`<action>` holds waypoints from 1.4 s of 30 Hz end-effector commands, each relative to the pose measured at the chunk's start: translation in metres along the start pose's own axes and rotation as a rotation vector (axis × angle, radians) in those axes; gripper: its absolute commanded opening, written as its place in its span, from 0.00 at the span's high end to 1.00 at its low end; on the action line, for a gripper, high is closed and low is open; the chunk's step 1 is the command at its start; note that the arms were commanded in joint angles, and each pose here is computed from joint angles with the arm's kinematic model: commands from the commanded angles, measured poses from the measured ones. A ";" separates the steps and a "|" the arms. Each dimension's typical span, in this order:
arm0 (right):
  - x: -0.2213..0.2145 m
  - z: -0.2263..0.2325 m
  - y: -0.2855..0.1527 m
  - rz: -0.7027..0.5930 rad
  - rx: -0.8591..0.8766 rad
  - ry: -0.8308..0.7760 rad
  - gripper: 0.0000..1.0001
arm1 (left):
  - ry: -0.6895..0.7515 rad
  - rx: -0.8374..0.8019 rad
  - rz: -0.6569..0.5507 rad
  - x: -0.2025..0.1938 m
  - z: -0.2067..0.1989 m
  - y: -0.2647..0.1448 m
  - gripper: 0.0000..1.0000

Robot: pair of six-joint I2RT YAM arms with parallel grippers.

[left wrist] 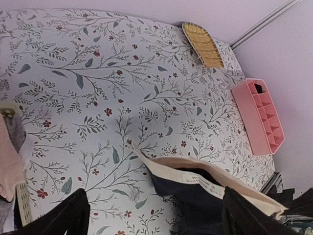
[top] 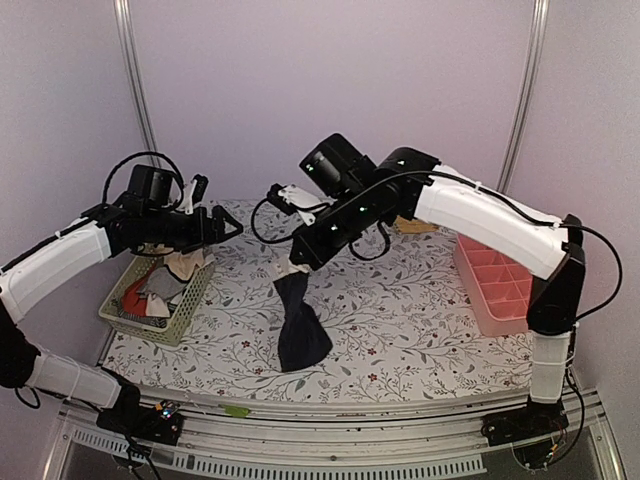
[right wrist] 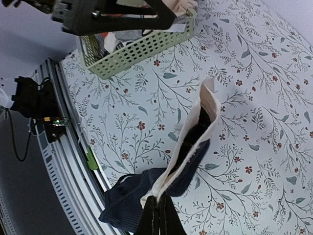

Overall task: Roll the underwear
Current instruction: Pick up the underwear from the center of the board, then place the underwear at the corner of the board, then adjust the underwear at the corner of the board.

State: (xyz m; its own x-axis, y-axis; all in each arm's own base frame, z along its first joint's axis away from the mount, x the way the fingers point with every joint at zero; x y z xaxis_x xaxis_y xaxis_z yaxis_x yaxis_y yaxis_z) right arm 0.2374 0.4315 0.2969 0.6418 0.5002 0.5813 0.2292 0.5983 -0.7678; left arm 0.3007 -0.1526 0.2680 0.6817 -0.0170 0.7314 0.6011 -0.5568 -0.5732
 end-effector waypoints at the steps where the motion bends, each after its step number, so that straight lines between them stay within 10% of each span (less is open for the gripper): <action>1: -0.032 -0.029 -0.050 0.002 0.019 0.117 1.00 | 0.029 0.013 -0.030 0.006 0.001 -0.011 0.06; 5: -0.092 -0.102 -0.061 -0.036 -0.008 0.362 1.00 | 0.039 0.004 -0.019 0.003 0.002 -0.009 0.06; 8: -0.138 -0.156 -0.048 0.014 -0.080 0.592 0.35 | 0.055 -0.031 -0.004 -0.002 0.000 -0.004 0.05; 10: -0.160 -0.176 -0.035 0.084 -0.138 0.682 0.25 | 0.067 -0.050 0.012 -0.007 0.000 0.000 0.04; 42: -0.172 -0.185 -0.023 0.073 0.096 0.847 0.45 | 1.346 -0.677 0.288 -0.209 -0.228 0.130 0.47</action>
State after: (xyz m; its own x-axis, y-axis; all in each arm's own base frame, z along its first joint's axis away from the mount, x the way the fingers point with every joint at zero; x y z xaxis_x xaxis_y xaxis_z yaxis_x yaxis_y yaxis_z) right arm 0.2564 0.2265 0.1541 0.9940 -0.0022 0.1090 0.0871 0.6172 -0.7820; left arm 0.1450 -0.3929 0.1360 -0.2208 -0.6980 0.6813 -0.0535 -0.6888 -0.7230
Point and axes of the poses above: each gripper's point midway between its finger pads, its own y axis out along the fingers, its own z axis along the line the jaws close on, x = y × z, the point moved 6 cm from there along -y, back along the fingers, and after that the axes turned 11 degrees about y, right-handed, at the moved point
